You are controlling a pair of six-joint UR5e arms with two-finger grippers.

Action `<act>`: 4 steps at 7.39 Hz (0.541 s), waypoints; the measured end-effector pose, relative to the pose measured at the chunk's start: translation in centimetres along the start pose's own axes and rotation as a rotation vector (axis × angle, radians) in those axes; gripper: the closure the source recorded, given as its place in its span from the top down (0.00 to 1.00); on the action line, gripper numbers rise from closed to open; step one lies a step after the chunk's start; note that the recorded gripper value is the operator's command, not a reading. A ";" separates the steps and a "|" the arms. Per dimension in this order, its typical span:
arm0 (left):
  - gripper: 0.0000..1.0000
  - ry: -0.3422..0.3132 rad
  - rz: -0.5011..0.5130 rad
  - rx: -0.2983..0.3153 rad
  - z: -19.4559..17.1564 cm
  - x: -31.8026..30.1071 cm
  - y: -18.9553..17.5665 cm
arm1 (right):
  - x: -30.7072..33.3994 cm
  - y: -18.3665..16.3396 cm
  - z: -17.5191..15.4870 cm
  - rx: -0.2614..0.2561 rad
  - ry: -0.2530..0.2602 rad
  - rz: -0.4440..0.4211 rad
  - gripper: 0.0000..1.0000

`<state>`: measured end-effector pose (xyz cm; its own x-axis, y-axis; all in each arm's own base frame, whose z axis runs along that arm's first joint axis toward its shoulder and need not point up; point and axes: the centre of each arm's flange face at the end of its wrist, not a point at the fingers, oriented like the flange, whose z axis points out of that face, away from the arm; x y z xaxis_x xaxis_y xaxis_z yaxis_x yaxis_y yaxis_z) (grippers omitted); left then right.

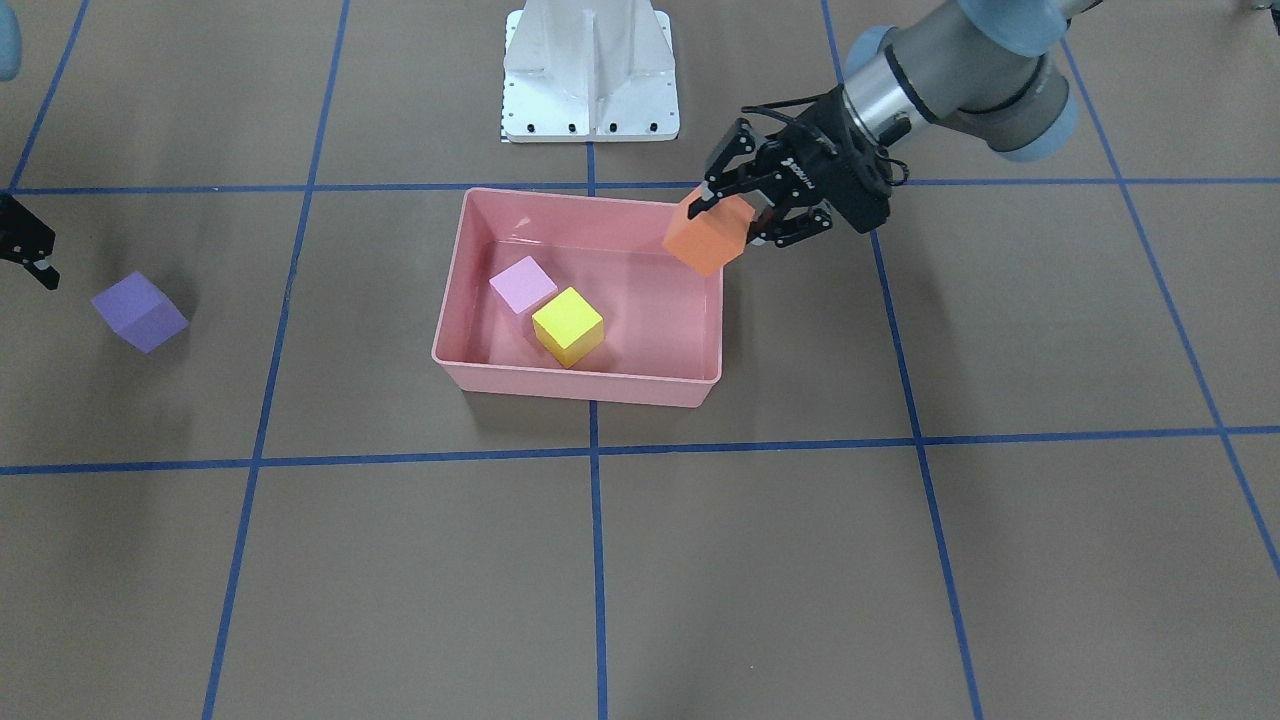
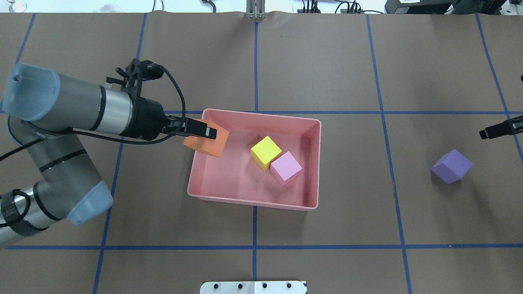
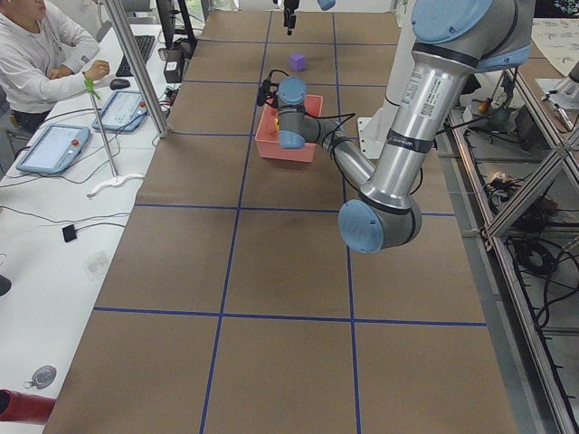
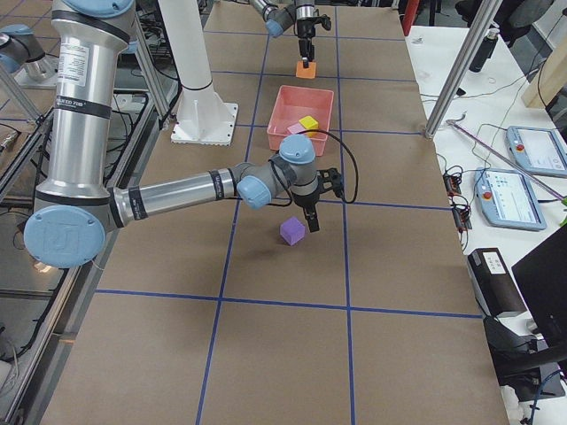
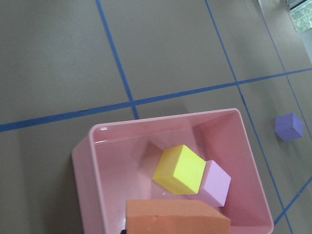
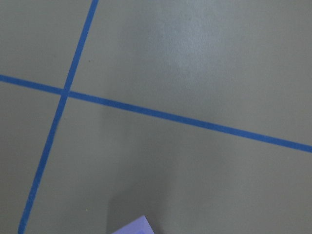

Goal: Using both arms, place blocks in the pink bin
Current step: 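Carry the orange cube with the left gripper into the bin and release, then grasp the purple cube with the right gripper and lift it while the left gripper withdraws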

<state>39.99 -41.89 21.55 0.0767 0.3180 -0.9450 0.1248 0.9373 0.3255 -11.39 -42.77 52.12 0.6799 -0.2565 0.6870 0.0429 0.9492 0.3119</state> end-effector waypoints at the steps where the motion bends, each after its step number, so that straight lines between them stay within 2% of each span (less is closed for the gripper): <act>1: 1.00 0.001 -0.002 0.019 1.5 1.4 0.7 | 0.3 0.8 0.4 0.009 -0.028 -0.023 1.00; 3: 1.00 -0.003 -0.002 0.033 2.3 2.0 1.3 | -1.9 1.7 2.2 0.011 -0.061 -0.115 1.00; 4: 1.00 -0.007 0.001 0.035 2.4 1.9 1.4 | -3.9 2.2 4.0 0.011 -0.050 -0.174 1.00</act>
<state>42.65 -40.32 20.30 0.0836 0.3176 -0.9445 0.1595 0.9314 0.3273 -16.90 -40.44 52.69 0.6257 -0.4260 0.6535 0.1491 0.8876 0.4359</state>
